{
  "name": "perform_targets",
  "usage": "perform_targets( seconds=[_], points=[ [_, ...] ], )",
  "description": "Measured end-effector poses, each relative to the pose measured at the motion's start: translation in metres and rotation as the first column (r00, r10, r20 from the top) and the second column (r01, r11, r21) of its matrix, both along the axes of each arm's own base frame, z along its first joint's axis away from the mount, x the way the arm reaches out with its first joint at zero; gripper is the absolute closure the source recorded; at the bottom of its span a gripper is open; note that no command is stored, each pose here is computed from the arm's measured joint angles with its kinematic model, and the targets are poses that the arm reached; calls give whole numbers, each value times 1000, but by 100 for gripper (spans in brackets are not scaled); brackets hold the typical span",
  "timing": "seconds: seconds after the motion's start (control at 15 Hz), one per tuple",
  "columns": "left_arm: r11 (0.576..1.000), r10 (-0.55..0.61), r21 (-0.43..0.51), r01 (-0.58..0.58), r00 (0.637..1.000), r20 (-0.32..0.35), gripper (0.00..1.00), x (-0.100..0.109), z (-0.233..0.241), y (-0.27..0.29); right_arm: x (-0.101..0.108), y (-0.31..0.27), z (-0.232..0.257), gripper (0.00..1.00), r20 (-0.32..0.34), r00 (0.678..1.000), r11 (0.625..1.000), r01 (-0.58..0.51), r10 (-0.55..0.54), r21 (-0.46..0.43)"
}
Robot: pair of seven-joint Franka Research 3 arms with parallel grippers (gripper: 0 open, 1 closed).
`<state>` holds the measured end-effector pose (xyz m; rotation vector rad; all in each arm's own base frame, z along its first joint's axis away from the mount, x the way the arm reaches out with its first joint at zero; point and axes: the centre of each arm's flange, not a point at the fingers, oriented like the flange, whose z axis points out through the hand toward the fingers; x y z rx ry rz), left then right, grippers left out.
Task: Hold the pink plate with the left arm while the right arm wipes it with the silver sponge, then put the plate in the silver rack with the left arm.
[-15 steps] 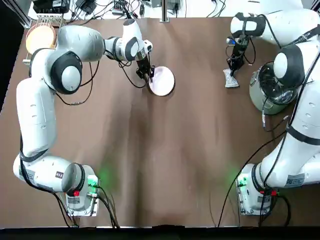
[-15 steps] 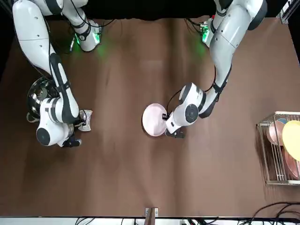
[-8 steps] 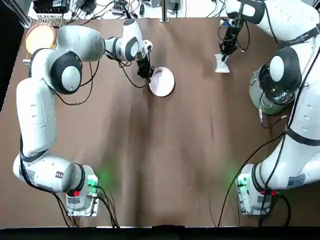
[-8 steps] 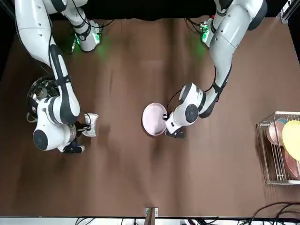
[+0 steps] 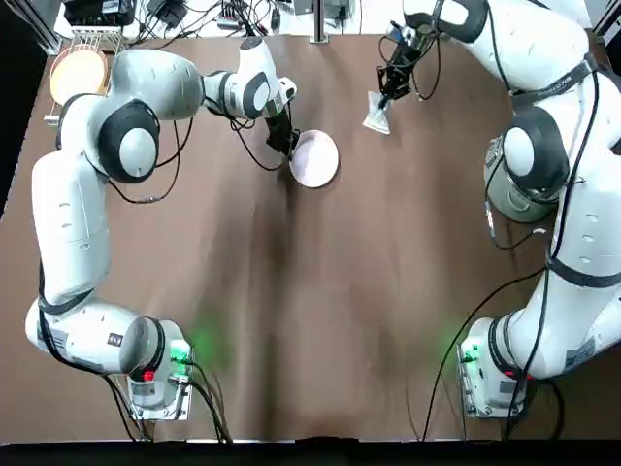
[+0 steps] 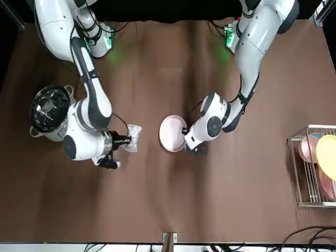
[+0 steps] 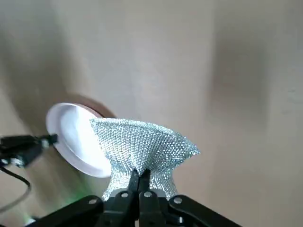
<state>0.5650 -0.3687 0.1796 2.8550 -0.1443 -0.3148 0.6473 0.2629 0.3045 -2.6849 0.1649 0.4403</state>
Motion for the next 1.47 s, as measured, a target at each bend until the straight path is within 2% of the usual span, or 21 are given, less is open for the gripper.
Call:
perform_targets(
  seconds=[0.27,0.6,0.93,1.27,1.47],
  points=[
    [1000,0,0,0,1000,1,97,0,0,0,-11,57,-2,99,54,997,998,51,-52,23],
    [1000,0,0,0,1000,1,97,0,0,0,-37,126,-39,99,48,993,990,100,-105,96],
    [1000,0,0,0,1000,1,97,0,0,0,-75,175,-87,99,-12,994,993,109,-109,53],
    [1000,7,2,-7,1000,-1,97,0,0,0,-88,191,-125,99,15,992,992,127,-127,26],
    [1000,9,2,-9,1000,-1,97,0,0,0,-92,202,-127,99,30,992,992,121,-122,32]
  ],
)
